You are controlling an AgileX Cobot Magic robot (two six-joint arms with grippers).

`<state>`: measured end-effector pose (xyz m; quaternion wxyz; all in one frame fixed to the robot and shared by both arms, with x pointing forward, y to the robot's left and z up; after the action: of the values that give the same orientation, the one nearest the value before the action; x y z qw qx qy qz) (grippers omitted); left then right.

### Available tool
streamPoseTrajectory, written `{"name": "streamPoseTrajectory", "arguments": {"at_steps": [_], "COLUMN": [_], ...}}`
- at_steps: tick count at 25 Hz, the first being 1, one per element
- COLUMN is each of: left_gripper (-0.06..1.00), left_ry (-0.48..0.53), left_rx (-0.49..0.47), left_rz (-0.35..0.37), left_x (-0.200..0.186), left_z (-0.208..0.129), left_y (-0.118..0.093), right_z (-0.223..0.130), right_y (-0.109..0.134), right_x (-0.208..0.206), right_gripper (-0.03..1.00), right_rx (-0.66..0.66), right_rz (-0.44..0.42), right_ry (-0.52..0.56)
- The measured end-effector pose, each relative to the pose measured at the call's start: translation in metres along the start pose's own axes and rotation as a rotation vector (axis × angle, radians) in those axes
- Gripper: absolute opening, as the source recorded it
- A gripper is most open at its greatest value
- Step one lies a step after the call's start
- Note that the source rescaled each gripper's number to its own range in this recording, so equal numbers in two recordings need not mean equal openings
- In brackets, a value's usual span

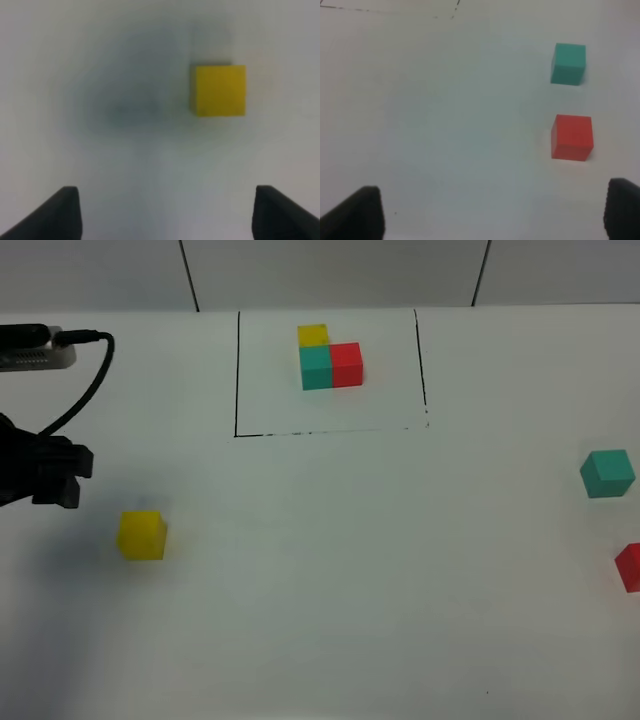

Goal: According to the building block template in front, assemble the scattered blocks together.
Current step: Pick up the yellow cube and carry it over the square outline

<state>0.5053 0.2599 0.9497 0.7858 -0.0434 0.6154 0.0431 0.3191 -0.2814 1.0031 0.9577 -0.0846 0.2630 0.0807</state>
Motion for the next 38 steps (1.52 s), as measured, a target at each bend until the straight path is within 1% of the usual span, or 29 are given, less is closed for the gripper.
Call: {"name": "streamPoseTrajectory", "arguments": {"at_steps": [4, 6, 8, 9, 13, 14, 16, 21, 29, 34, 38], "left_gripper": [0.64, 0.64, 0.67, 0.7, 0.93, 0.96, 0.99, 1.0, 1.0, 1.0, 0.99], "left_ry": [-0.012, -0.004, 0.019, 0.031, 0.063, 0.067, 0.062, 0.058, 0.082, 0.089, 0.129], "left_rx": [0.026, 0.039, 0.038, 0.033, 0.033, 0.032, 0.028, 0.027, 0.026, -0.006, -0.021], "left_rz": [-0.037, -0.043, -0.037, -0.032, -0.018, -0.016, -0.018, -0.022, -0.016, -0.015, -0.009], "left_x": [0.017, 0.026, 0.035, 0.04, 0.055, 0.057, 0.061, 0.067, 0.093, 0.107, 0.122], "left_z": [0.008, 0.009, 0.008, 0.008, 0.007, 0.007, 0.009, 0.012, 0.014, 0.015, 0.01], "left_y": [-0.024, -0.032, -0.035, -0.035, -0.036, -0.036, -0.037, -0.039, -0.043, -0.045, -0.047], "right_z": [0.0, 0.0, 0.0, 0.0, 0.0, 0.0, 0.0, 0.0, 0.0, 0.0, 0.0], "right_y": [0.0, 0.0, 0.0, 0.0, 0.0, 0.0, 0.0, 0.0, 0.0, 0.0, 0.0], "right_x": [0.0, 0.0, 0.0, 0.0, 0.0, 0.0, 0.0, 0.0, 0.0, 0.0, 0.0], "right_gripper": [0.77, 0.77, 0.77, 0.77, 0.77, 0.77, 0.77, 0.77, 0.77, 0.77, 0.77], "right_rx": [0.0, 0.0, 0.0, 0.0, 0.0, 0.0, 0.0, 0.0, 0.0, 0.0, 0.0], "right_rz": [0.0, 0.0, 0.0, 0.0, 0.0, 0.0, 0.0, 0.0, 0.0, 0.0, 0.0], "right_ry": [0.0, 0.0, 0.0, 0.0, 0.0, 0.0, 0.0, 0.0, 0.0, 0.0, 0.0]}}
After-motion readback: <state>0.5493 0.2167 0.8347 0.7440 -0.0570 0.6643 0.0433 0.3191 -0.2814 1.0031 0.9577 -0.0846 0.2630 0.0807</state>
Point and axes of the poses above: a point on each arm's last joint axis where the gripper is mounted, x pointing out along that axis toward the gripper, y along the wrist's bending axis when the last joint is at zero, z = x × y, the point moved 9 cm from there along x, pointing out along that axis toward the gripper, and after that the axes turned 7 degrees about -x, right-handed, at the moved point
